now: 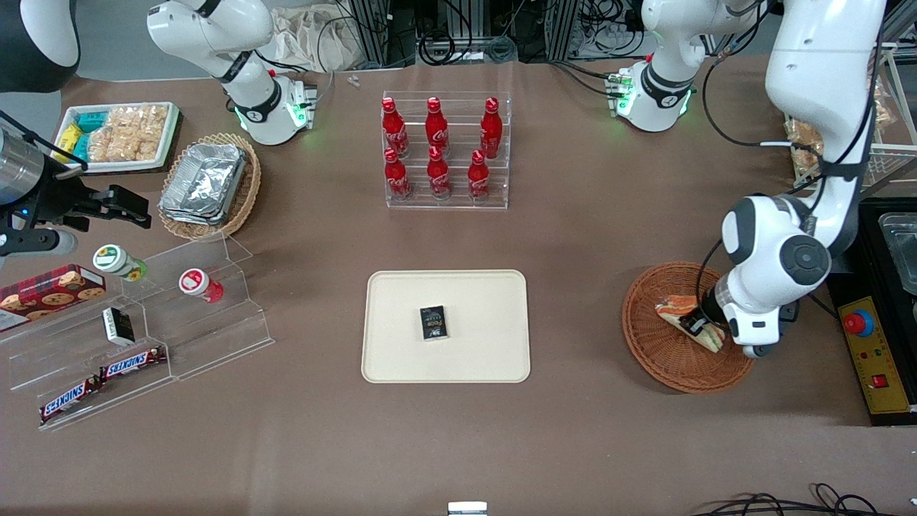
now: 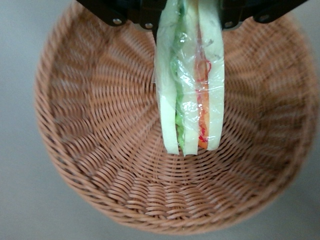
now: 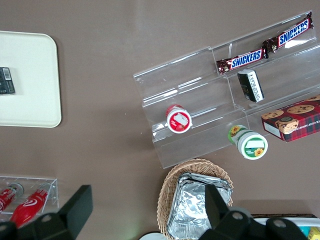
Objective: Place sandwich from basket to tray
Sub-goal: 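Lift the sandwich and carry it toward the white tray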
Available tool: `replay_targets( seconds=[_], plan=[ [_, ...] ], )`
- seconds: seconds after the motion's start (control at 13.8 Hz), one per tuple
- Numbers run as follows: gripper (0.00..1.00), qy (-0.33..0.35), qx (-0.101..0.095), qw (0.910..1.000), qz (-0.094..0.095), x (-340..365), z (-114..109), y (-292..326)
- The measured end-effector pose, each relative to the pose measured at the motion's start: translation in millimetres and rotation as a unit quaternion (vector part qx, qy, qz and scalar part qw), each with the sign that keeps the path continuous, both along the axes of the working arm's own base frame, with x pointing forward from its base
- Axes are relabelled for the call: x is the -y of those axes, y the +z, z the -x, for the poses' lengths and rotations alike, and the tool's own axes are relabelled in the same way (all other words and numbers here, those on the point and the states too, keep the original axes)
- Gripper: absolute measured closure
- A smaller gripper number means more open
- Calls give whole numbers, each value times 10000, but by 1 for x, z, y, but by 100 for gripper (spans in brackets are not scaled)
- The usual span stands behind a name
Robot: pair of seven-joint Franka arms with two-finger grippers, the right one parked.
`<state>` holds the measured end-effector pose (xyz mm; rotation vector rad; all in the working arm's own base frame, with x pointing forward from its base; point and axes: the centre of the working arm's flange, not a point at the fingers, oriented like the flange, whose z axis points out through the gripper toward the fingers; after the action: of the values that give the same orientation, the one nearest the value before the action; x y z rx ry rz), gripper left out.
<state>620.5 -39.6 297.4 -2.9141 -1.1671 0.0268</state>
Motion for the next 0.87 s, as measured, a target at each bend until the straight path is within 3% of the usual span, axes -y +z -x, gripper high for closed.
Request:
replay_targets(
  seconds=[0.22, 0.36, 0.43, 0.58, 0.72, 0.87],
  plan=[
    [70, -628, -122, 9979, 75, 57, 1, 84],
    [80, -1218, -74, 9923, 221, 128, 13, 104],
    [80, -1525, -101, 9878, 303, 164, 24, 102],
    [80, -2166, -127, 9750, 476, 231, 47, 93],
    [80, -2878, -159, 9562, 519, 279, 68, 77],
    [80, -3335, -67, 9411, 548, 311, 79, 55]
  ],
)
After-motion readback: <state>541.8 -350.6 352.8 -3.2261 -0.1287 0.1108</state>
